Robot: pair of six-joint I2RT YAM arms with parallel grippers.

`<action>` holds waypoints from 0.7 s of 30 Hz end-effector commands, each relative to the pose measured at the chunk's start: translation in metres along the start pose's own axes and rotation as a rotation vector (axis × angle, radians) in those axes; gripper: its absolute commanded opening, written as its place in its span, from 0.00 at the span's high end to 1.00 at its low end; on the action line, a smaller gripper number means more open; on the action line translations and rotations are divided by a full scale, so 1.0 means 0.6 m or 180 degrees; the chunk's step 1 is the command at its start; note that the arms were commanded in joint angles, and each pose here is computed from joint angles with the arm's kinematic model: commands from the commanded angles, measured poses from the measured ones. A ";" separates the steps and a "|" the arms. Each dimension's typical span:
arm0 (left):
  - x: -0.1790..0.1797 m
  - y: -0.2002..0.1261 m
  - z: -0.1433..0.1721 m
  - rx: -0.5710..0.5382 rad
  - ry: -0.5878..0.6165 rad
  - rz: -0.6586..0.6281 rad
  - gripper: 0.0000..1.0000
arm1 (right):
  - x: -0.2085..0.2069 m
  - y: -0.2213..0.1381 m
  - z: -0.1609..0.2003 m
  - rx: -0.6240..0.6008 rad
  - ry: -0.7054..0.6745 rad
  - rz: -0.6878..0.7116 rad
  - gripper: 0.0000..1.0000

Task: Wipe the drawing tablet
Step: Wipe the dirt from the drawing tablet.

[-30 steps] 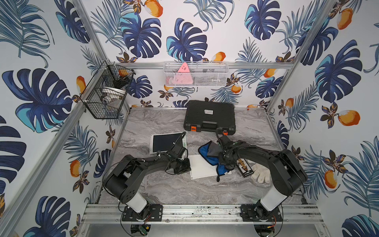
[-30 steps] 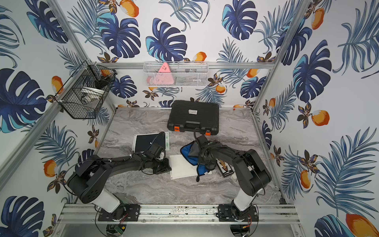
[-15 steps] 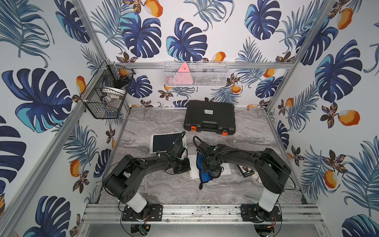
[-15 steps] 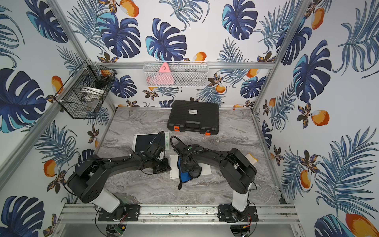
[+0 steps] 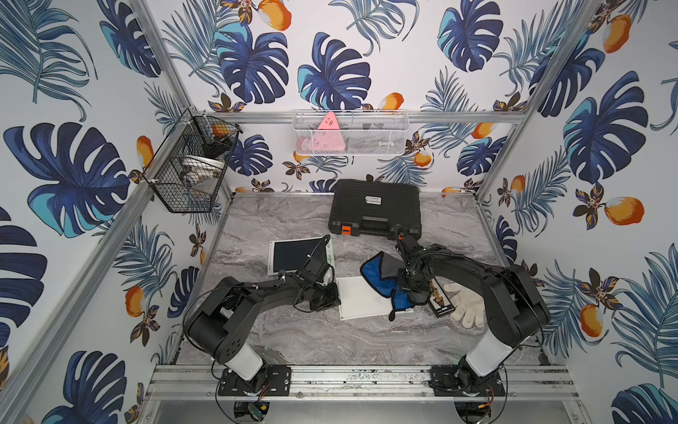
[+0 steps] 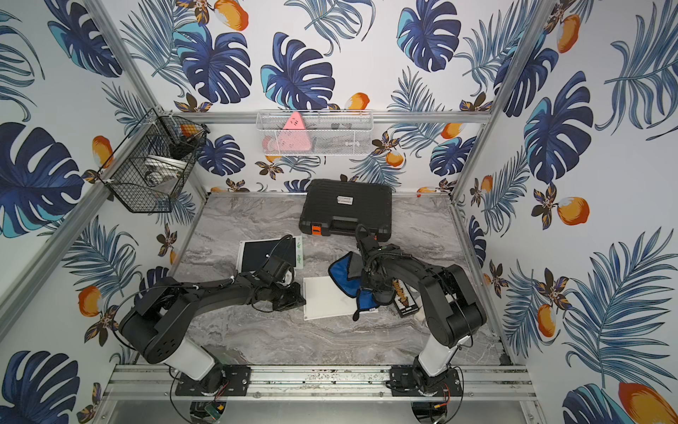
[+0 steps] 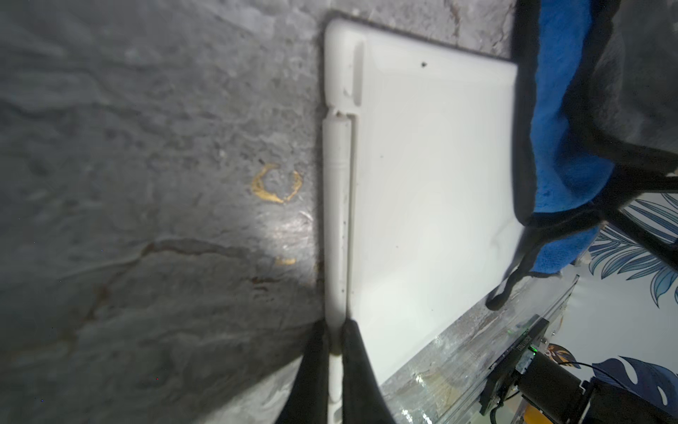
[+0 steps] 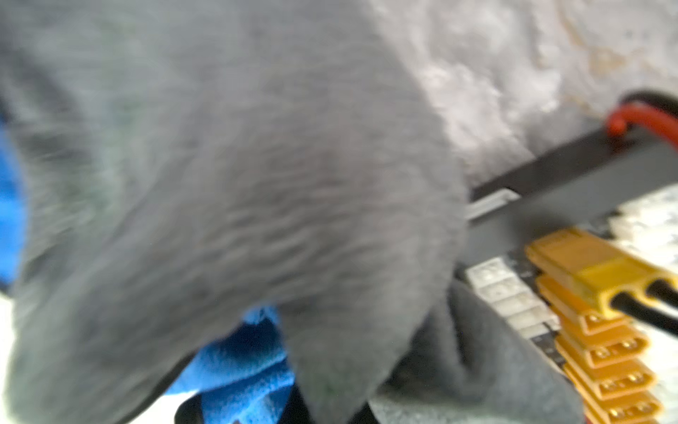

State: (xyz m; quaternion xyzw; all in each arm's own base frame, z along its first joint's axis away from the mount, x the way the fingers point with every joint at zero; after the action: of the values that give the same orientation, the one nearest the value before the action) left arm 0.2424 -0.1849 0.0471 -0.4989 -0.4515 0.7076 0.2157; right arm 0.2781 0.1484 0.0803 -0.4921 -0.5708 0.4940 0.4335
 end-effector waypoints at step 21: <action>0.153 -0.017 0.023 -0.0135 -0.0125 -0.1414 0.93 | 0.281 0.017 -0.062 -0.0095 -0.0838 -0.0689 1.00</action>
State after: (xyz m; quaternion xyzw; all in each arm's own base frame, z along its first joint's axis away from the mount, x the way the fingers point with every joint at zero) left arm 0.2415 -0.1810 0.0476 -0.5184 -0.4490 0.6973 0.2082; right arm 0.2884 0.3258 0.0724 -0.3559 -0.6790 0.5002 0.4026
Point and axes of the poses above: each gripper's point midway between its finger pads, its own y axis out along the fingers, its own x axis along the line the jaws close on, z = x × y, the point moved 5 cm from there along -y, back along the fingers, and after that the axes turned 14 degrees about -y, right-handed, at the moved point
